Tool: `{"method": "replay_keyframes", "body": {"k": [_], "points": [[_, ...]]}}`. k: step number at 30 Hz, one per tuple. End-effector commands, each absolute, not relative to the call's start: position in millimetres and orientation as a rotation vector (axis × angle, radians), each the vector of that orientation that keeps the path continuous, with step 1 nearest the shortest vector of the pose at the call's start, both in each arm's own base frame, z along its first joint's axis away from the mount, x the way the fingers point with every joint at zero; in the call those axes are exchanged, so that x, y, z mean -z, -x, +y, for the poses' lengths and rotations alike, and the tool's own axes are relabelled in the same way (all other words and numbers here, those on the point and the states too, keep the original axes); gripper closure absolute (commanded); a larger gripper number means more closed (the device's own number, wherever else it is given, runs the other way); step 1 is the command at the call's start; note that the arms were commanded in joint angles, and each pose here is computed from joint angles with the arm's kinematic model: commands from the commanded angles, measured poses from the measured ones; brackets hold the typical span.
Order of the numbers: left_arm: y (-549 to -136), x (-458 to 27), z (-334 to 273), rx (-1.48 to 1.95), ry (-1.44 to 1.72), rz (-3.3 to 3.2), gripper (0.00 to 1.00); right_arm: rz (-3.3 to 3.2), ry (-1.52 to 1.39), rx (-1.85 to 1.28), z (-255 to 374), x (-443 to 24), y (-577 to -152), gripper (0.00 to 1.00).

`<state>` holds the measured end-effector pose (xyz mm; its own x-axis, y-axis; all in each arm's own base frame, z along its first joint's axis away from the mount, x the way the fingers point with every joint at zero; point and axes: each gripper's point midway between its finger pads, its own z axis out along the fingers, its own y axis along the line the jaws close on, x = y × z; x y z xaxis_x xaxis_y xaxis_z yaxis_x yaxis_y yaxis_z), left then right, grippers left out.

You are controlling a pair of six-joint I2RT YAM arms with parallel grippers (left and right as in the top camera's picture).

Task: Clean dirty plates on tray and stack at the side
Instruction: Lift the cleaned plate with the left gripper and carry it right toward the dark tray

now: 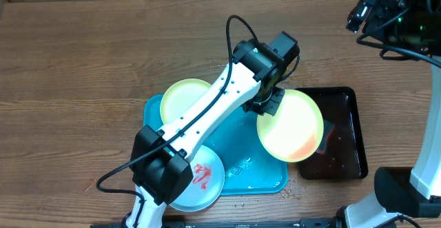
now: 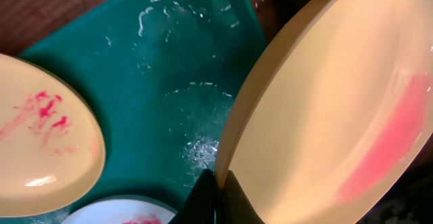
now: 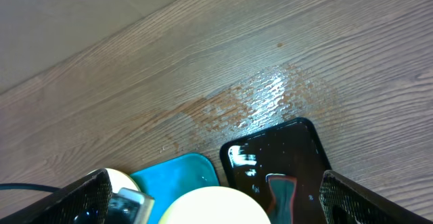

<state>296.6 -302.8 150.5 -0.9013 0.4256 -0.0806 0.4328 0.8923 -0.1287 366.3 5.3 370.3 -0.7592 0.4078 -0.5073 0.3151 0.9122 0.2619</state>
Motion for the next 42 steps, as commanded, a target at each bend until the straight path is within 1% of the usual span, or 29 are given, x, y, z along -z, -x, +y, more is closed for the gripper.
{"method": "replay_keyframes", "body": {"k": [1,4,10,13,18,21,27,31,37,42], "points": [[-312,-158,-300,0.143,-0.647,2.950,0.96,2.448,-0.503,-0.214,3,-385,-361,0.00],[-315,-158,-296,0.065,-0.637,2.925,0.96,2.413,-0.552,-0.215,-5,-389,-366,0.00],[-316,-158,-298,-0.009,-0.661,2.881,0.96,2.271,-0.792,-0.068,-62,-398,-371,0.00],[-320,-158,-301,-0.046,-0.664,2.848,0.96,2.238,-0.846,-0.030,-82,-400,-369,0.00],[-322,-156,-315,-0.042,-0.680,2.801,0.96,2.217,-0.893,-0.010,-98,-400,-366,0.00],[-325,-160,-322,-0.051,-0.679,2.753,0.96,2.210,-0.902,-0.006,-101,-400,-365,0.00],[-343,-180,-330,-0.209,-0.664,2.559,0.96,2.216,-0.892,-0.034,-97,-400,-367,0.00],[-350,-194,-340,-0.253,-0.693,2.447,0.96,2.225,-0.889,-0.050,-95,-399,-366,0.00],[-360,-221,-358,-0.337,-0.704,2.255,0.96,2.227,-0.888,-0.054,-94,-399,-366,0.00],[-359,-249,-375,-0.470,-0.757,2.058,0.96,2.227,-0.888,-0.054,-94,-399,-366,0.00]]}}
